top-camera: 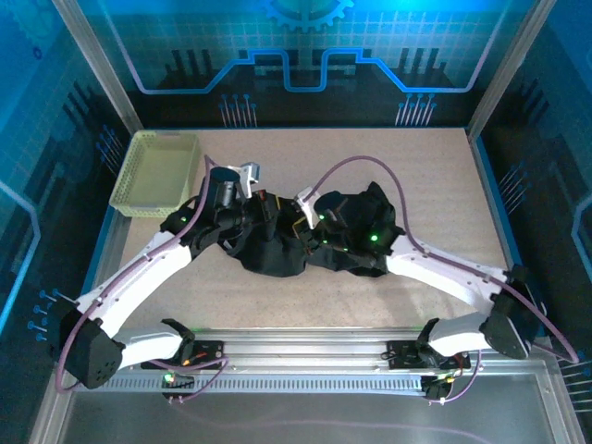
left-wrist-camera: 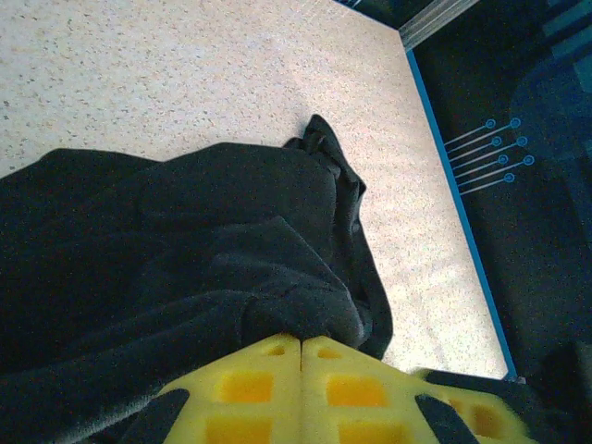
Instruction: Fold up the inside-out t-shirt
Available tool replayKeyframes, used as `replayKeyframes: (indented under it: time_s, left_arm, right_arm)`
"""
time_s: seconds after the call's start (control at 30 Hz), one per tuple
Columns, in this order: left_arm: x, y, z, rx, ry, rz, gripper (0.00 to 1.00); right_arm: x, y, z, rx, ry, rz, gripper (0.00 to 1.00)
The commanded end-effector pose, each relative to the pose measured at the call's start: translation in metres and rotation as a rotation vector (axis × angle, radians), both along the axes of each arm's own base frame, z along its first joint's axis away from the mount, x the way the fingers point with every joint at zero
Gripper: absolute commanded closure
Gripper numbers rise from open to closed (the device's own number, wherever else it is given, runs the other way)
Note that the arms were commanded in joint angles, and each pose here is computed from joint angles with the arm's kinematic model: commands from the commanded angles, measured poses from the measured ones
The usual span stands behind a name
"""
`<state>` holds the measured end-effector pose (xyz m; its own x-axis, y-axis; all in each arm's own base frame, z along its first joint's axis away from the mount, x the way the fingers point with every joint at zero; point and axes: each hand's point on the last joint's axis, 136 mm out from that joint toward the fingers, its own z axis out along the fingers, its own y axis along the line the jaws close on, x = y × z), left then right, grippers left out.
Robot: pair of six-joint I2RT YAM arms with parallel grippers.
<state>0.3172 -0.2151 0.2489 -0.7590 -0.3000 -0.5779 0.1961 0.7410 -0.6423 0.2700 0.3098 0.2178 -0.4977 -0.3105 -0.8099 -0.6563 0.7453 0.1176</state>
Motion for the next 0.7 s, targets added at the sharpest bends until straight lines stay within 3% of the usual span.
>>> replayKeyframes:
  time_s: [0.0,0.13,0.23,0.33,0.4,0.47,0.67]
  left_arm:
    - [0.003,0.002,0.024,-0.043,-0.041,0.002,1.00]
    - [0.008,0.011,0.010,0.035,-0.012,0.035,1.00]
    - [0.011,0.008,-0.013,0.131,0.058,-0.011,0.75]
    - [0.007,0.009,-0.030,0.225,0.111,-0.027,0.56]
    - [-0.007,0.009,-0.021,0.274,0.043,-0.030,0.41]
    - [-0.024,0.006,-0.006,0.287,-0.038,-0.047,0.33]
    - [-0.069,-0.012,0.008,0.306,-0.248,-0.122,0.27]
  right_arm:
    - [-0.006,-0.002,0.022,0.115,0.016,0.014,1.00]
    - [-0.017,-0.001,0.058,0.207,0.024,0.052,1.00]
    - [-0.020,-0.003,0.084,0.276,0.035,0.055,1.00]
    - [-0.012,-0.013,0.101,0.317,0.046,-0.014,1.00]
    - [-0.002,-0.023,0.105,0.328,0.057,-0.081,1.00]
    - [0.008,-0.030,0.105,0.339,0.077,-0.129,1.00]
    - [0.016,-0.026,0.108,0.381,0.140,-0.143,1.00]
